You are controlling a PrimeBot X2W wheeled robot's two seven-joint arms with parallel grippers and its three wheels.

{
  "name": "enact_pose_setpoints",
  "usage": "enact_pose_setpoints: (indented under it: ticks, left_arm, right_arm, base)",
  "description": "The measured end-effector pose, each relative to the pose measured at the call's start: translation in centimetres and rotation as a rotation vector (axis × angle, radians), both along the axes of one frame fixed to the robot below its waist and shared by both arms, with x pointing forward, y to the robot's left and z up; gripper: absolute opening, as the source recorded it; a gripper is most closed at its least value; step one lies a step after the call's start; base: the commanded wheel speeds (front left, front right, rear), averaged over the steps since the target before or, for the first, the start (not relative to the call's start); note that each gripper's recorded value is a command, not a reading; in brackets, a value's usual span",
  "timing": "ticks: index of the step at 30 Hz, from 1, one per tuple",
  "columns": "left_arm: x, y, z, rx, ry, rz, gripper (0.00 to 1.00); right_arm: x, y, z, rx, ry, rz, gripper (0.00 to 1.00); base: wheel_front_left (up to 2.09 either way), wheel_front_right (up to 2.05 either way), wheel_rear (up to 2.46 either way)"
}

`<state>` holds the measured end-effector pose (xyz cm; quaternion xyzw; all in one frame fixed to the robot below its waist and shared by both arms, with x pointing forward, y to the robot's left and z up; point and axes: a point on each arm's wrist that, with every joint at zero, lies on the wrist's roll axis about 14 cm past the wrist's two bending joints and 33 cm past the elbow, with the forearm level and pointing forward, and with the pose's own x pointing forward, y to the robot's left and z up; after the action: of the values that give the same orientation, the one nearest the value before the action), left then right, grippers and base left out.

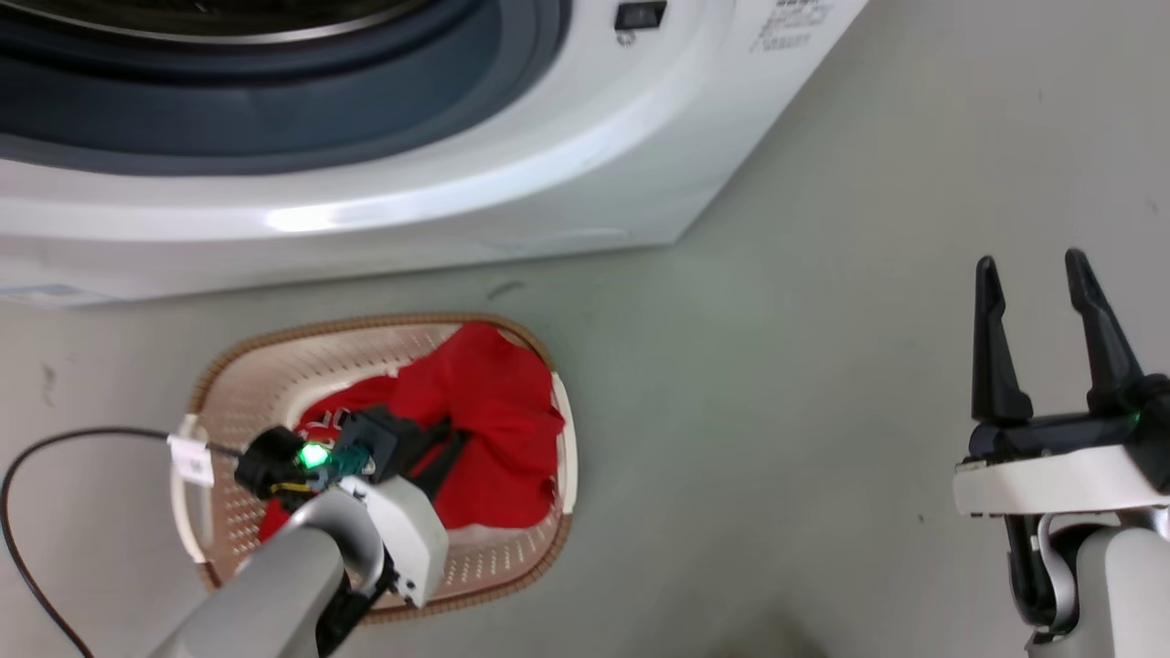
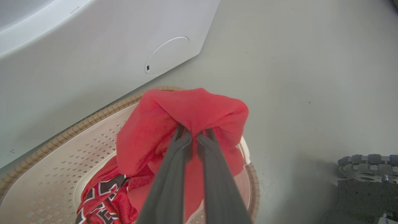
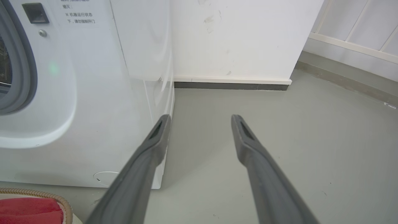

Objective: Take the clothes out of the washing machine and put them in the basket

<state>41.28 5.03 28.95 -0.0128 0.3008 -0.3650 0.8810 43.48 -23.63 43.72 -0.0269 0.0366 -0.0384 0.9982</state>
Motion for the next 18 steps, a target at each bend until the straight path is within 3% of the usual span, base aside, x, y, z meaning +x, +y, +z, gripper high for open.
enact_pose_setpoints:
  ticks: [9, 18]
  left_arm:
    - [-0.8, -1.5, -8.0, 0.102, 0.119, -0.167, 0.00]
    - [0.0, -0.6, -14.4, 0.192, 0.207, -0.187, 0.00]
  right_arm:
    - [0.5, -1.2, -4.3, -0.007, 0.101, -0.031, 1.00]
    - [0.6, -2.0, -7.3, -0.007, 0.174, -0.050, 1.00]
  base:
    - [0.00, 0.00, 0.00]
    - [0.00, 0.00, 0.00]
